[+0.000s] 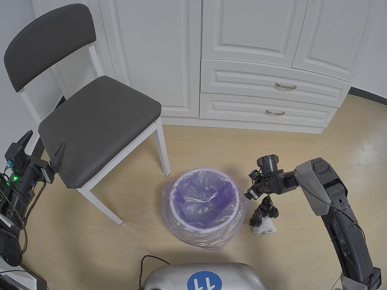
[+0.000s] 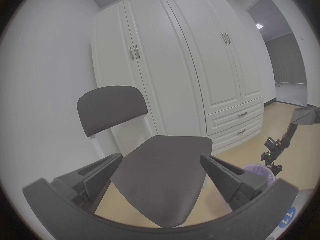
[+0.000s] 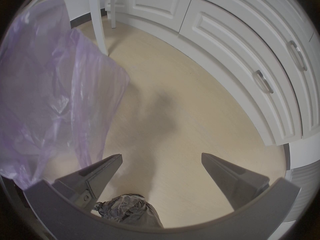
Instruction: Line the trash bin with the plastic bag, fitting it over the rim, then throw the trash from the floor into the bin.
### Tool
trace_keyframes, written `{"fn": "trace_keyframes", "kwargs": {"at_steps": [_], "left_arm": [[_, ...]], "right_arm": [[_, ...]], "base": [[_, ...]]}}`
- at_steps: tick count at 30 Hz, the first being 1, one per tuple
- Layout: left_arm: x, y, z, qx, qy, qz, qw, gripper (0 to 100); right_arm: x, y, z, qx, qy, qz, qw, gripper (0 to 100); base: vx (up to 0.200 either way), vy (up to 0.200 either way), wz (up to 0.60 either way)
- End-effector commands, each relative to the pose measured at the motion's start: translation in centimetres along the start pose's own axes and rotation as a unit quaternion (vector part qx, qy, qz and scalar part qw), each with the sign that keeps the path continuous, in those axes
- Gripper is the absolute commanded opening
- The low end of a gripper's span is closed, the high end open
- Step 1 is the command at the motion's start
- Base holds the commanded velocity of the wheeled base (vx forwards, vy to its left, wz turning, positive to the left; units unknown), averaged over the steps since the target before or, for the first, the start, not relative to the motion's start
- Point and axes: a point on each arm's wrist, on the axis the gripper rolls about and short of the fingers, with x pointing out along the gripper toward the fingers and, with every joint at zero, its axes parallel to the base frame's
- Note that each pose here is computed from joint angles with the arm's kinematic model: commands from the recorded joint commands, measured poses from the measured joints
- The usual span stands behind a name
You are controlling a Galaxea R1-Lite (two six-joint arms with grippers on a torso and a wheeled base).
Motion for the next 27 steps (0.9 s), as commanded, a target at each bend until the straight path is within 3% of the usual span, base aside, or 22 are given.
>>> {"fn": "trace_keyframes", "kwargs": {"at_steps": [1, 3, 9, 13, 17, 27], "left_arm": [[-0.1, -0.1, -0.2, -0.003, 0.005, -0.004, 1.0000, 100], [-0.2, -0.2, -0.3, -0.003, 0.007, -0.004, 1.0000, 100], [-0.4, -0.3, -0.6, -0.006, 0.014, -0.008, 0.9999, 100], [-0.3, -0.5, -0.4, -0.006, 0.011, -0.015, 0.9998, 100], [-0.4, -0.6, -0.3, -0.007, 0.007, -0.017, 0.9998, 100], [-0.6, -0.6, -0.3, -0.007, 0.003, -0.016, 0.9998, 100]], "right_arm": [[1.3, 0.9, -1.5, -0.002, 0.015, 0.010, 0.9998, 100], [1.3, 0.9, -1.5, -0.002, 0.015, 0.014, 0.9998, 100], [1.3, 1.6, -1.5, 0.004, -0.015, 0.087, 0.9961, 100], [1.3, 2.2, -1.0, 0.053, -0.060, 0.155, 0.9847, 100], [1.3, 2.4, -0.7, 0.075, -0.069, 0.164, 0.9812, 100], [1.3, 2.4, -0.7, 0.075, -0.068, 0.158, 0.9822, 100]], "base": [[0.000, 0.000, 0.00], [0.000, 0.000, 0.00], [0.000, 0.000, 0.00], [0.000, 0.000, 0.00], [0.000, 0.000, 0.00], [0.000, 0.000, 0.00]]}}
